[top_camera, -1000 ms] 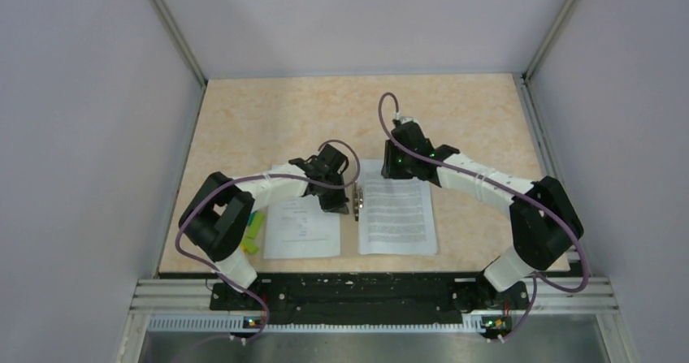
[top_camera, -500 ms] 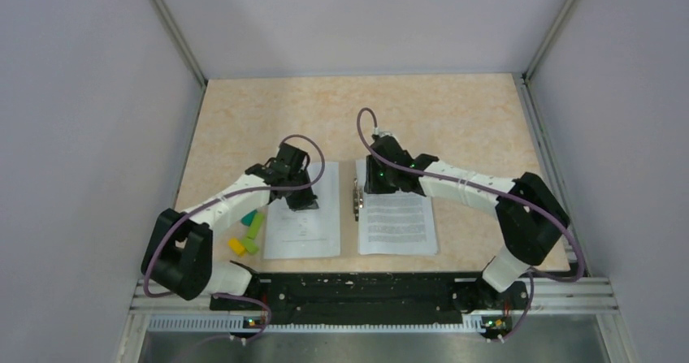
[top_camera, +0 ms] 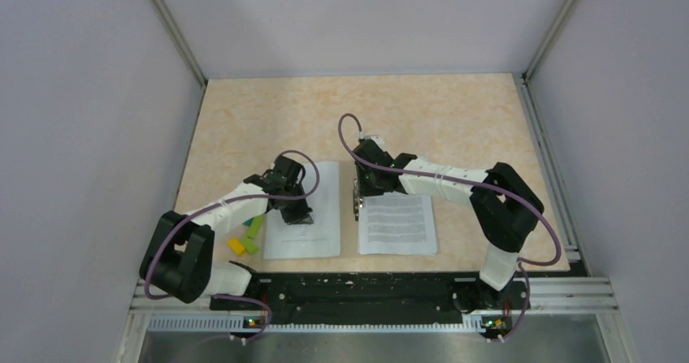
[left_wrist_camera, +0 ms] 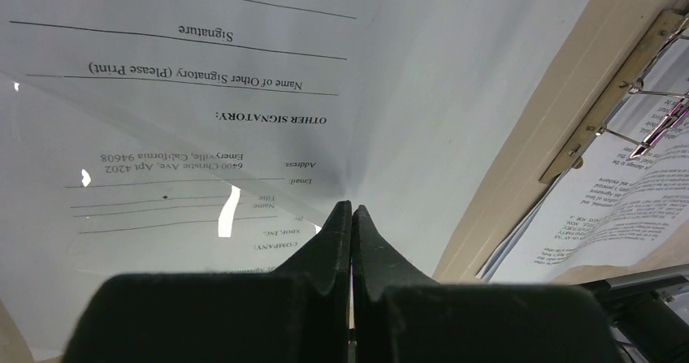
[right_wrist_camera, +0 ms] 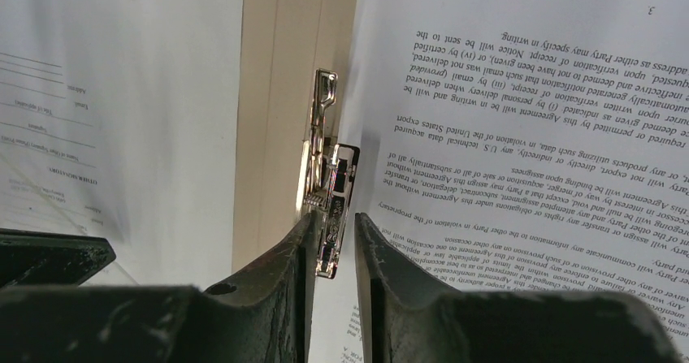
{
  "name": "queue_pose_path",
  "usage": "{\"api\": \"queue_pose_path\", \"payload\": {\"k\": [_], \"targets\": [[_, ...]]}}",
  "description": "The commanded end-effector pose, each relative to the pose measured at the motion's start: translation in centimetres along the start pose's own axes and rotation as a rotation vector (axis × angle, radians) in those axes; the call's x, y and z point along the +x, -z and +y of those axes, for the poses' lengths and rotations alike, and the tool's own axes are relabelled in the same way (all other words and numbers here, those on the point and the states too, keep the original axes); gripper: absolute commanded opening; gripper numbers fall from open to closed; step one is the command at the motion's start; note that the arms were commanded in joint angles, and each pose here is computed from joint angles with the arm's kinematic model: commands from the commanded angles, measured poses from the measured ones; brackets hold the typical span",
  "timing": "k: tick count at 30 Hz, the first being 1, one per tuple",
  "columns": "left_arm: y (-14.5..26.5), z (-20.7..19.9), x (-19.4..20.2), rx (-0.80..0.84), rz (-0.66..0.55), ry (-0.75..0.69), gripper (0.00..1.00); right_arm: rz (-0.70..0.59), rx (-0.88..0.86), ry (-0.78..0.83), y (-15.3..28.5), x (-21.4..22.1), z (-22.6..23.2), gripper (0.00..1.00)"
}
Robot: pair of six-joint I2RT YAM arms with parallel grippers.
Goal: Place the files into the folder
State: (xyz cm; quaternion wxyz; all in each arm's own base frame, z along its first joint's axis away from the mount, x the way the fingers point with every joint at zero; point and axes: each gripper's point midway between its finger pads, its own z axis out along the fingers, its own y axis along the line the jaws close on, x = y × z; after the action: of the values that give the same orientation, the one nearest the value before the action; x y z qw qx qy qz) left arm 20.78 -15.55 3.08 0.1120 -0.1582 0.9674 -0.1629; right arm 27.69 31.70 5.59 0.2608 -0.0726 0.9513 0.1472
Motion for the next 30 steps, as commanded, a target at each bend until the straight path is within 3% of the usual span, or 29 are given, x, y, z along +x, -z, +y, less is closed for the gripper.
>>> {"api": "queue_pose_path", "payload": {"k": [1,17,30], "targets": [[0.1,-0.3,-0.6,0.029,-0.043,0.024,0.00,-0.035,0.004,0.004,0.2,-1.3,1.4,0.23],[-1.0,0.5,-0.3,-0.013,-0.034,0.078,0.00,0.006,0.000,0.009,-0.1,0.6,1.3,0.12],[-1.8,1.6,0.2,-0.070,-0.016,0.148,0.00,0.023,0.005,0.007,0.4,1.9,0.7,0.09]]}}
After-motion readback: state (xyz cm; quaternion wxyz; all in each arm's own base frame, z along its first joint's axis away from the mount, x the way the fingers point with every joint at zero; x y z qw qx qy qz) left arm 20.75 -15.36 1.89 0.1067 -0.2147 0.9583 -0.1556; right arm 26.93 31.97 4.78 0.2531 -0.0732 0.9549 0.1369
